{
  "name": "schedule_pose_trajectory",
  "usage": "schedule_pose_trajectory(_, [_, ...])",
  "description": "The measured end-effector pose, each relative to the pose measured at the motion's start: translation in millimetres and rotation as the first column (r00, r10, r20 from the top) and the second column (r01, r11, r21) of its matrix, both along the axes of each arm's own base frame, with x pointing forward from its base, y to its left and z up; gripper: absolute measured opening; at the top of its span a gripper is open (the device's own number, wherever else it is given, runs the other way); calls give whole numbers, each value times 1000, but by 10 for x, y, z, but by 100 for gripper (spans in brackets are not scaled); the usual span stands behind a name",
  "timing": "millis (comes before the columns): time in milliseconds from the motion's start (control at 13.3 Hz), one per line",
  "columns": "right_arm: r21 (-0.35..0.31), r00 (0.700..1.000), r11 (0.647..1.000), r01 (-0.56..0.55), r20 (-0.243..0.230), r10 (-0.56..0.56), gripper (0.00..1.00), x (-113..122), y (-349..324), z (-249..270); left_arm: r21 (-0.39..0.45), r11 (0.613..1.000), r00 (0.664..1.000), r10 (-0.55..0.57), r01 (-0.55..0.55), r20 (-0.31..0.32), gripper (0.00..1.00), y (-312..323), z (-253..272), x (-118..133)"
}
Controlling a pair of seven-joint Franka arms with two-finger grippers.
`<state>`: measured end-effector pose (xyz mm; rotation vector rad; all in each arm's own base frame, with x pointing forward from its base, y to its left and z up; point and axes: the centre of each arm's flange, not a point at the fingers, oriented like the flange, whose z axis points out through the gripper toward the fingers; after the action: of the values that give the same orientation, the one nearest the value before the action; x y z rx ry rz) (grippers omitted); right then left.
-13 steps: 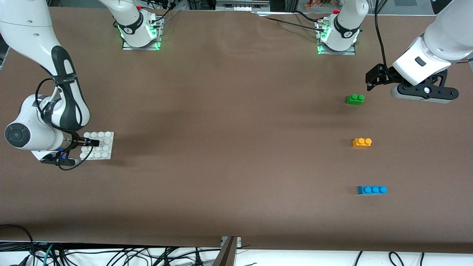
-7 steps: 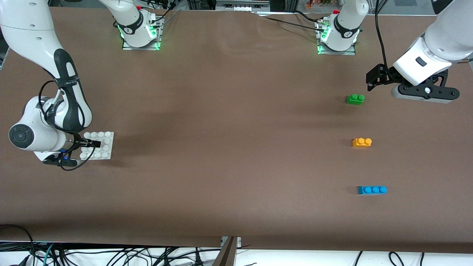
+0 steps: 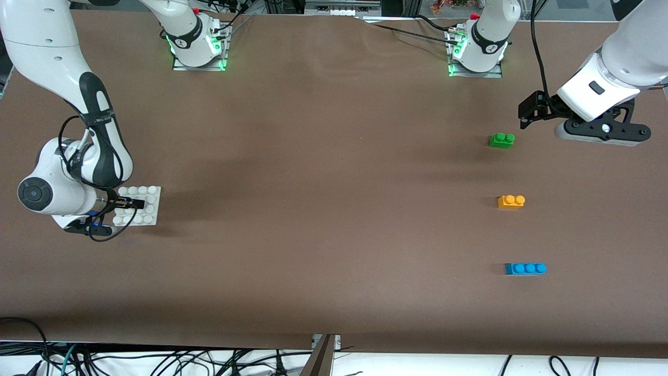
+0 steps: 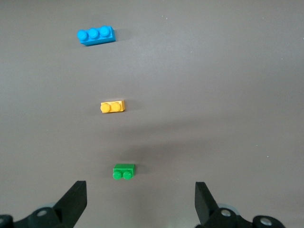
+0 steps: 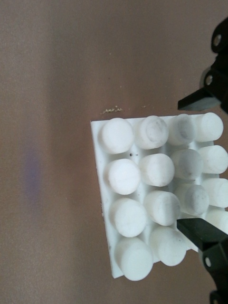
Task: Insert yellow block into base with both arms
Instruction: 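Slide the white base plate with the right gripper toward the table middle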
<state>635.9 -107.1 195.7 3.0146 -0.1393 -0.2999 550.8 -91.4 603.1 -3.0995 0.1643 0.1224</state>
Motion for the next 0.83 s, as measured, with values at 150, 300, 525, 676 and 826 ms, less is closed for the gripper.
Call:
schedule_pose_trajectory(150, [0, 1000, 1000, 0, -2, 0, 100, -4, 2, -12, 0, 1000, 1000, 15, -15, -1, 100, 85, -5, 15])
schedule_pose_trajectory(300, [1, 1000, 1000, -1, -9, 1, 100, -17, 10, -56, 0, 1000, 1000, 20, -20, -2, 100, 108, -9, 20])
schedule_pose_trajectory(525, [3, 1000, 1000, -3, -18, 3, 100, -28, 26, -117, 0, 1000, 1000, 17, -17, -2, 100, 92, -9, 18])
schedule_pose_trajectory(676, [3, 1000, 1000, -4, -17, 4, 100, -27, 33, -131, 0, 1000, 1000, 17, -17, -2, 100, 92, -9, 18])
schedule_pose_trajectory(826, [2, 1000, 1000, -7, -16, 8, 100, -24, 45, -146, 0, 1000, 1000, 17, -17, -2, 100, 94, -9, 18])
